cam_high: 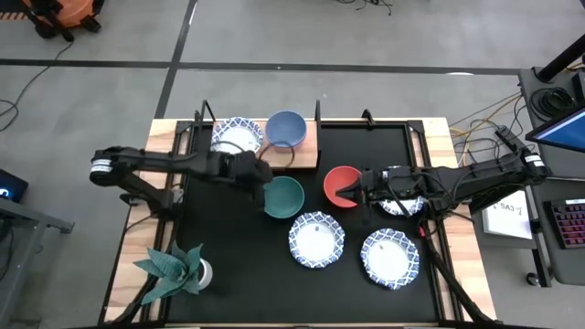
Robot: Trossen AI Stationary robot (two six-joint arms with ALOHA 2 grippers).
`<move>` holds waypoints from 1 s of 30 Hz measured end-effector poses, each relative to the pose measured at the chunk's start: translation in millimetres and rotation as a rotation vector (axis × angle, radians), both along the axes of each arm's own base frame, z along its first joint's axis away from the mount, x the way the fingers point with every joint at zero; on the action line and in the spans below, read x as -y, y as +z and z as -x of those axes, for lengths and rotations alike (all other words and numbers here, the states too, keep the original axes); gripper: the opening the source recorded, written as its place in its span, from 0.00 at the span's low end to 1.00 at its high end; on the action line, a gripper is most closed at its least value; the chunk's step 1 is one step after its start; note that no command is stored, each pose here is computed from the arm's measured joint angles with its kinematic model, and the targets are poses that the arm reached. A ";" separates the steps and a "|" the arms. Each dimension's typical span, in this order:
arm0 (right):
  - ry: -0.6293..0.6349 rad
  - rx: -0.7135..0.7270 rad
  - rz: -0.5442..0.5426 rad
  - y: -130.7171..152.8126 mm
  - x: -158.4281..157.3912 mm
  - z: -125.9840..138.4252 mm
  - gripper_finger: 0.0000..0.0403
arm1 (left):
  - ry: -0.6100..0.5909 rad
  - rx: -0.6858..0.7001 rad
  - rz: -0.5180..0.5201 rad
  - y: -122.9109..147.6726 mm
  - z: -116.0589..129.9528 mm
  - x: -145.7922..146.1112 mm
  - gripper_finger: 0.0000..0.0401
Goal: Place and stack bowls onto a shelf
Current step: Stack the green bowl on top of the blue bowl
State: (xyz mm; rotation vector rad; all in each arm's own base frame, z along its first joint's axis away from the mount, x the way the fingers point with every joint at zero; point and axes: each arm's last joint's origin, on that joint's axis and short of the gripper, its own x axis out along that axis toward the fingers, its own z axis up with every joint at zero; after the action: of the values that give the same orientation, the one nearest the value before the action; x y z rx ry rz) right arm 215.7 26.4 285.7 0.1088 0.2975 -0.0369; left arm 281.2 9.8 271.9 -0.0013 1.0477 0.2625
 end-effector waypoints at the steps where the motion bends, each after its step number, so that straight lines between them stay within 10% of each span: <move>1: 0.005 0.000 -0.002 -0.2 -1.2 0.2 0.02 | -0.023 0.009 -0.004 -2.9 0.0 5.3 0.38; 10: 0.059 0.002 -0.001 -0.2 -12.8 1.9 0.02 | 0.139 0.049 -0.109 -34.0 -2.6 3.0 0.38; 30: 0.062 -0.021 0.003 -2.5 -13.8 2.8 0.02 | 0.510 0.041 0.045 -80.4 -17.6 -19.3 0.38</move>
State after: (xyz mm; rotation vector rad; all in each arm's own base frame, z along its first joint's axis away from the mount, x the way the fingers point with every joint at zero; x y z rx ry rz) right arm 212.9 40.2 283.3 0.0957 0.3218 0.0230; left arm 298.8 29.1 191.5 -0.3166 1.0002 0.6977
